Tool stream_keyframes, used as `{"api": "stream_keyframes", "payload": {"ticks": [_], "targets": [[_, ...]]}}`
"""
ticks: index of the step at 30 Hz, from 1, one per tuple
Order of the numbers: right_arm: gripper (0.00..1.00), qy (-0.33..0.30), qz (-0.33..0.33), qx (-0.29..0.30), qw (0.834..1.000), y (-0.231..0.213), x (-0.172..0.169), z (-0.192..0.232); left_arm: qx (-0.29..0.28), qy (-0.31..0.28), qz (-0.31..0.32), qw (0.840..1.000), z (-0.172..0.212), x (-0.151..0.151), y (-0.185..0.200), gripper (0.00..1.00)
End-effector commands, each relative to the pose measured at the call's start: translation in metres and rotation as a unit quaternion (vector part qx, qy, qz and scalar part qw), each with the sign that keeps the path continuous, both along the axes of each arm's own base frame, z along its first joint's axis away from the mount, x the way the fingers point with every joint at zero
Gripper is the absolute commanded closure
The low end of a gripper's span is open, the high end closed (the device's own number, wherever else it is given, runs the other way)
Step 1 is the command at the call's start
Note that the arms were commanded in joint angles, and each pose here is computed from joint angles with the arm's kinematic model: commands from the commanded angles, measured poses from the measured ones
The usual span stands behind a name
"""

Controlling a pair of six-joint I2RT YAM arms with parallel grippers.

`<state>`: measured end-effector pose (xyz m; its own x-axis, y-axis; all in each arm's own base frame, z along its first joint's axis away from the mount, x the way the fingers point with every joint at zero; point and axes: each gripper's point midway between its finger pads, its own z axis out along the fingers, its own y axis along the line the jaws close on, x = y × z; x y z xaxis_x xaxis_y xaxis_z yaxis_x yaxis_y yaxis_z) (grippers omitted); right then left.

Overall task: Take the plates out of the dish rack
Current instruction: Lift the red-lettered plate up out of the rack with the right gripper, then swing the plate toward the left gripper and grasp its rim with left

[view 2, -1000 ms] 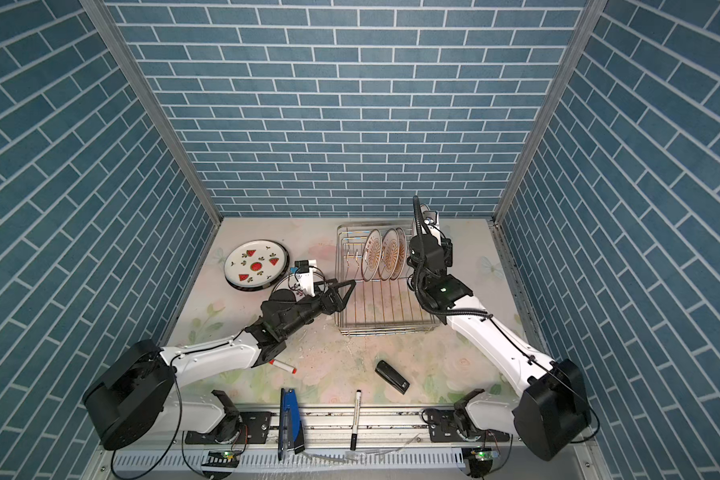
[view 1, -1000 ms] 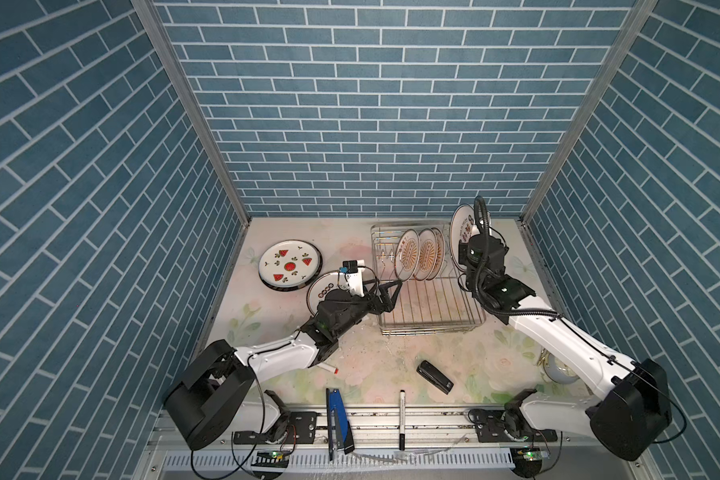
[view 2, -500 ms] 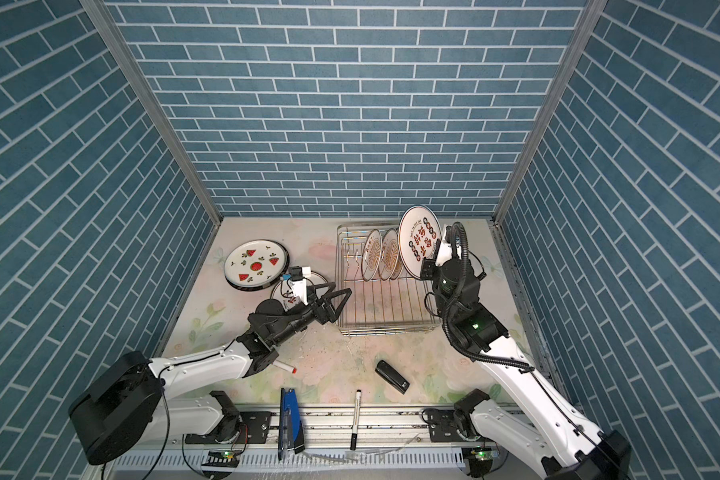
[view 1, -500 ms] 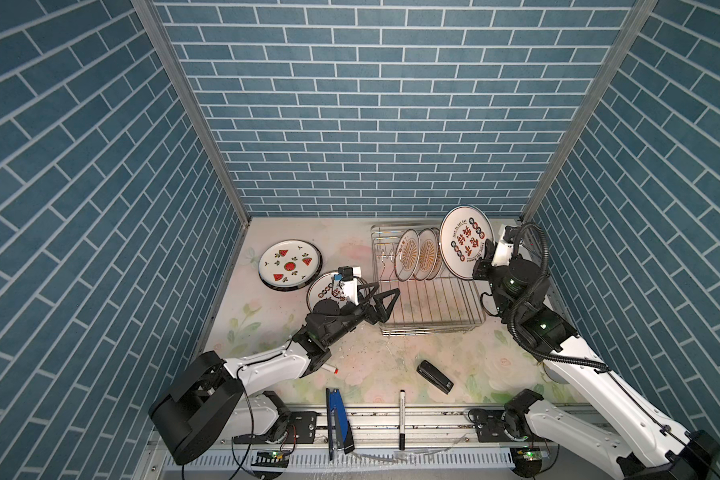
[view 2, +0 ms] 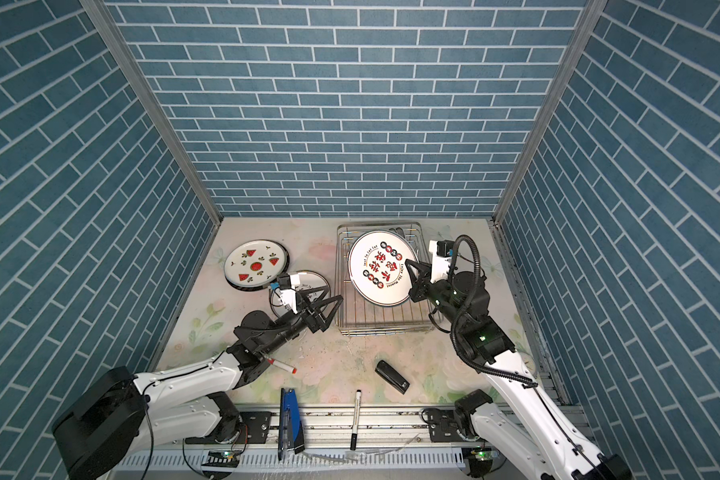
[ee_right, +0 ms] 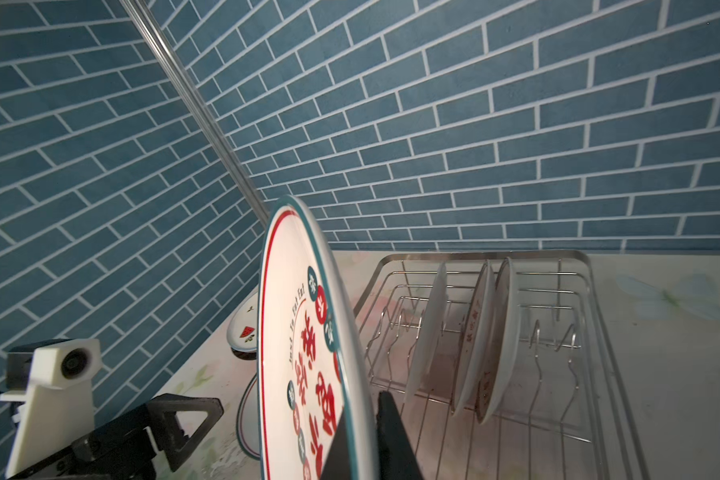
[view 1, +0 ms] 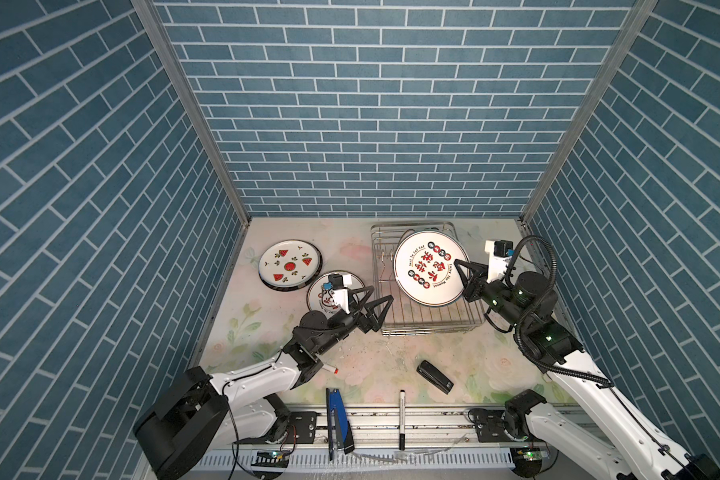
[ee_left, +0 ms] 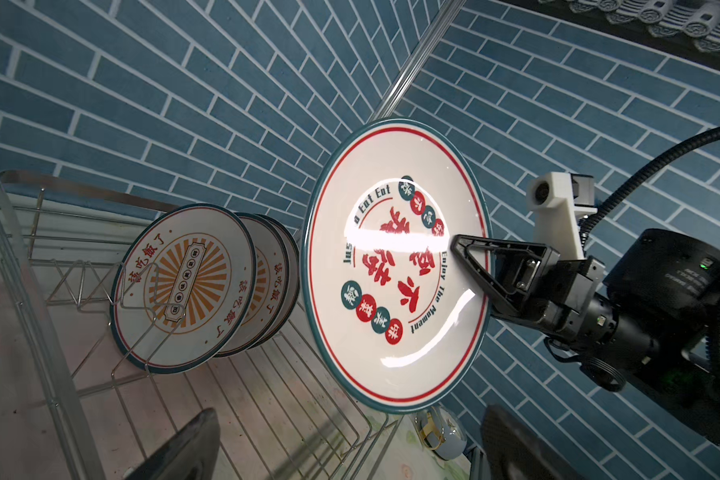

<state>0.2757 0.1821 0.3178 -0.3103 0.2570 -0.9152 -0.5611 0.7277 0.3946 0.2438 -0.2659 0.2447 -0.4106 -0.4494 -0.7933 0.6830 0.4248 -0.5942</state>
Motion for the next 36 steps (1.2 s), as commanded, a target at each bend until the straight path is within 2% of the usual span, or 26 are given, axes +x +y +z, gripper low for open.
{"api": "stream_keyframes", "payload": {"ticks": [1, 6, 8, 10, 23, 30, 36], "targets": [[1.00, -0.026, 0.093, 0.097, 0.991, 0.017, -0.025, 0.034, -0.011, -0.019, -0.012, 1.000, 0.009, -0.007, -0.001, 0.02], [1.00, -0.014, 0.117, 0.112, 0.987, 0.020, -0.030, 0.025, -0.031, -0.021, -0.034, 0.999, 0.017, -0.009, -0.009, 0.10], [1.00, -0.010, 0.118, 0.114, 0.986, 0.020, -0.030, 0.021, -0.037, -0.018, -0.035, 0.999, 0.019, -0.006, -0.012, 0.19], [1.00, -0.009, 0.124, 0.116, 0.985, 0.020, -0.030, 0.018, -0.039, -0.012, -0.039, 0.998, 0.020, -0.002, -0.018, 0.33], [1.00, 0.005, 0.151, 0.114, 0.982, 0.028, -0.024, 0.004, -0.054, 0.012, -0.046, 0.997, 0.014, 0.010, -0.031, 0.71], [1.00, 0.016, 0.151, 0.102, 0.983, 0.031, -0.018, -0.005, -0.054, 0.028, -0.046, 0.997, 0.005, 0.016, -0.036, 0.76], [1.00, 0.025, 0.145, 0.092, 0.985, 0.032, -0.012, -0.012, -0.051, 0.043, -0.040, 0.997, 0.003, 0.022, -0.039, 0.88]]}}
